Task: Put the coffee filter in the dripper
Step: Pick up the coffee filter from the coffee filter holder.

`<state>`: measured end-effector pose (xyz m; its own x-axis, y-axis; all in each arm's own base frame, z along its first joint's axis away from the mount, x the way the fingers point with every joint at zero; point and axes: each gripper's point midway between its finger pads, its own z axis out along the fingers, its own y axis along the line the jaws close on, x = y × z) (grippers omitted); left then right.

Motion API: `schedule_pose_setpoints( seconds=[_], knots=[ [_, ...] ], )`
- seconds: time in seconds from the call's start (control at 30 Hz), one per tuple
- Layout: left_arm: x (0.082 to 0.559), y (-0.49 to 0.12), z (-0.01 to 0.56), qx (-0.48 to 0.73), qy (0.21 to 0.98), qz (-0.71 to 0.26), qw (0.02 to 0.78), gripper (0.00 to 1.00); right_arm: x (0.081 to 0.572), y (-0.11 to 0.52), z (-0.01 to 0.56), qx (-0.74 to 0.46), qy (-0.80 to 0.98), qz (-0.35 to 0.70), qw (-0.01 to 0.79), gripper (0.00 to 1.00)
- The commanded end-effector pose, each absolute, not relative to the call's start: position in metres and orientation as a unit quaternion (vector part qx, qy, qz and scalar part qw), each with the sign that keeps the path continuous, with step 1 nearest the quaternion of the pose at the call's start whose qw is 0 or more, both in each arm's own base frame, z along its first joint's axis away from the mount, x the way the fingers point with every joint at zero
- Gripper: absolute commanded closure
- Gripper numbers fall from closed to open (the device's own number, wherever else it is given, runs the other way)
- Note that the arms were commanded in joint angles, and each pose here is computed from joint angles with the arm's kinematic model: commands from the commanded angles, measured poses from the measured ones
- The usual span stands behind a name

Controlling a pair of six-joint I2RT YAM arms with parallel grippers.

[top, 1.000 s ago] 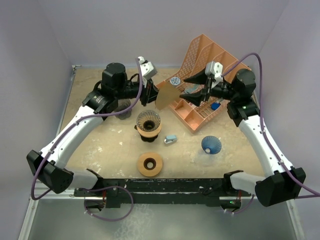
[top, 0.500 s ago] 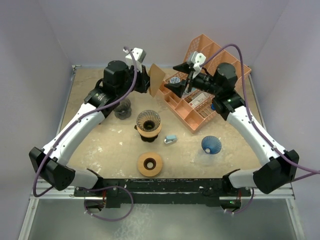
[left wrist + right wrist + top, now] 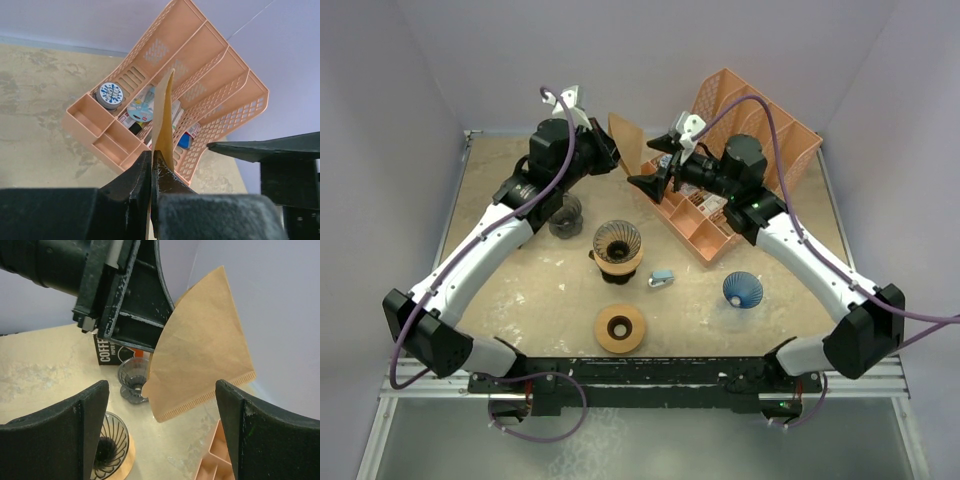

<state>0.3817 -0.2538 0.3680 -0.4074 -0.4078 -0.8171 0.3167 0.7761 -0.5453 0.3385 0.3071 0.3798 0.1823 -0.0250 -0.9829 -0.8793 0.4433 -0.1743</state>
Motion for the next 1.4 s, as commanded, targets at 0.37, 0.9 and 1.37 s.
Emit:
schedule_pose_setpoints(
  seconds=[0.37,0.9,1.37],
  knots=[
    [0.383,-0.258,0.383,-0.060,0.747,-0.366,0.552,1.00,0.372,0.308,0.397,-0.338,0.575,0.268,0.695,0.14],
    [0.383,-0.261,0.380,-0.053,0.747,-0.368,0.551,1.00,0.383,0.299,0.396,-0.312,0.592,0.243,0.703,0.19],
    [0.387,-0.264,0.381,-0.060,0.749,-0.360,0.552,1.00,0.370,0.314,0.389,-0.346,0.582,0.260,0.689,0.19]
  ],
)
